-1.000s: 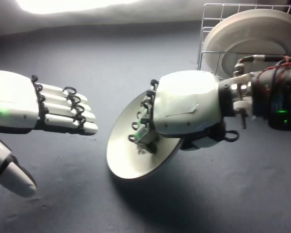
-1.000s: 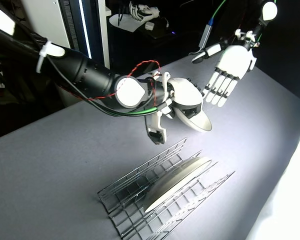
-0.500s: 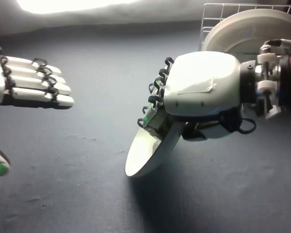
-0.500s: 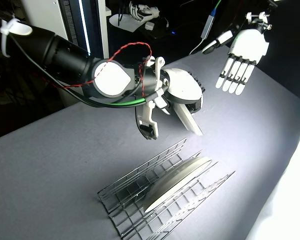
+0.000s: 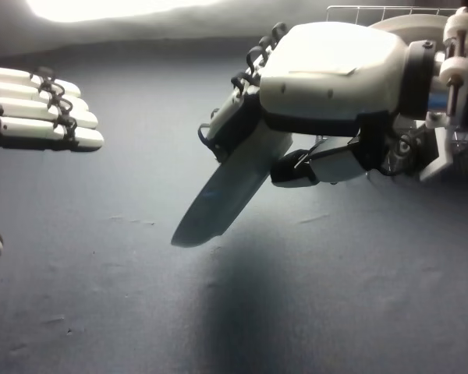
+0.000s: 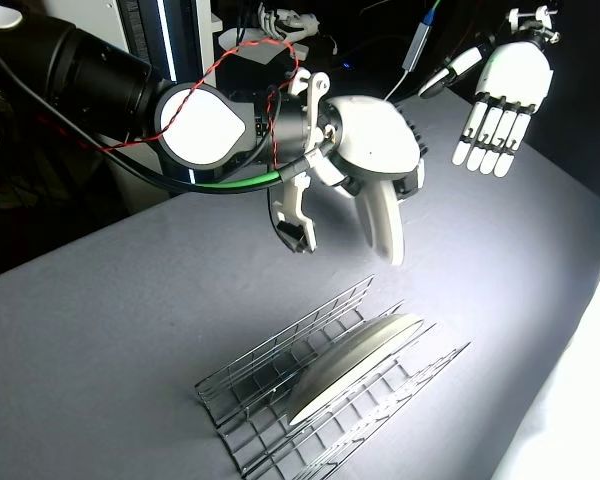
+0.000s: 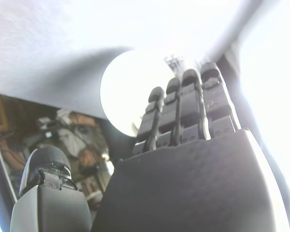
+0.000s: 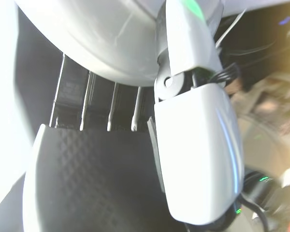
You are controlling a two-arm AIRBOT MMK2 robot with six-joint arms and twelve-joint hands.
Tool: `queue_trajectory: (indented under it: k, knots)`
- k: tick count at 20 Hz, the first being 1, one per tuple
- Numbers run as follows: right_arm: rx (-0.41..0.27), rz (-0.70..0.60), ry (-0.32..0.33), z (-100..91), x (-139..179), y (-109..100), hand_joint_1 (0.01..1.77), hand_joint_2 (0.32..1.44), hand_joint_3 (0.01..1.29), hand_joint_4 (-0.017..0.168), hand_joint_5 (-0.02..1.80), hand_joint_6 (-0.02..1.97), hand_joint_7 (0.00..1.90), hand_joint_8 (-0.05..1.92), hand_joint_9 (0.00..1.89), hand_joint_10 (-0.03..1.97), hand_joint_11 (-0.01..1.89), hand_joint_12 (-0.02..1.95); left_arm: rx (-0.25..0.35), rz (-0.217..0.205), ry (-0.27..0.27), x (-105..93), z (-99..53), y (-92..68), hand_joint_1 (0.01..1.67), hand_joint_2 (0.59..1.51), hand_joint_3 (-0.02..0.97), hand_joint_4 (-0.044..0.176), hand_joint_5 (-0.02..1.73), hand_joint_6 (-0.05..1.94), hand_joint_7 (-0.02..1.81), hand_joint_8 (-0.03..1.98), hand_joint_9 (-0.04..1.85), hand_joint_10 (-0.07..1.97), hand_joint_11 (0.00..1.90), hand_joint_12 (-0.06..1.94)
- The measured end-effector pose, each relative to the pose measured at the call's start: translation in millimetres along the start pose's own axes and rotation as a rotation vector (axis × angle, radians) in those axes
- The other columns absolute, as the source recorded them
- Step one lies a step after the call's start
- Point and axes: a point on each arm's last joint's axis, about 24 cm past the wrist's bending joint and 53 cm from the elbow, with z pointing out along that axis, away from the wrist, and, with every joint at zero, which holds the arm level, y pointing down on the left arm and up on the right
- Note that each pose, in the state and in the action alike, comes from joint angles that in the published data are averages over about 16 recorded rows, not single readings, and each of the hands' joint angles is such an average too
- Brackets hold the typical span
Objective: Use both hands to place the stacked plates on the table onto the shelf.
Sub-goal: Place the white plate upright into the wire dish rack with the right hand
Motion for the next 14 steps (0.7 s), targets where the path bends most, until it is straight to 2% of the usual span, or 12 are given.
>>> queue_trajectory:
  k: [6,14]
  knots:
    - [0.035,0.206,-0.103,-2.7,-29,-2,1.45,1.01,0.01,-0.005,0.85,1.08,0.9,0.87,0.9,1.11,0.8,1.6,0.004,0.002,-0.002,-3.0,-0.7,-1.5,0.02,1.002,-0.002,0.002,0.02,0.02,0.02,0.0,0.02,0.01,0.02,0.01]
    - [0.117,0.545,-0.228,-8.5,-62,-22,1.46,1.01,0.01,-0.007,0.85,1.06,0.91,0.84,0.91,1.1,0.8,1.62,0.012,0.015,0.004,-6.1,2.2,-3.8,0.02,1.004,-0.002,0.001,0.02,0.02,0.02,0.0,0.02,0.01,0.02,0.01]
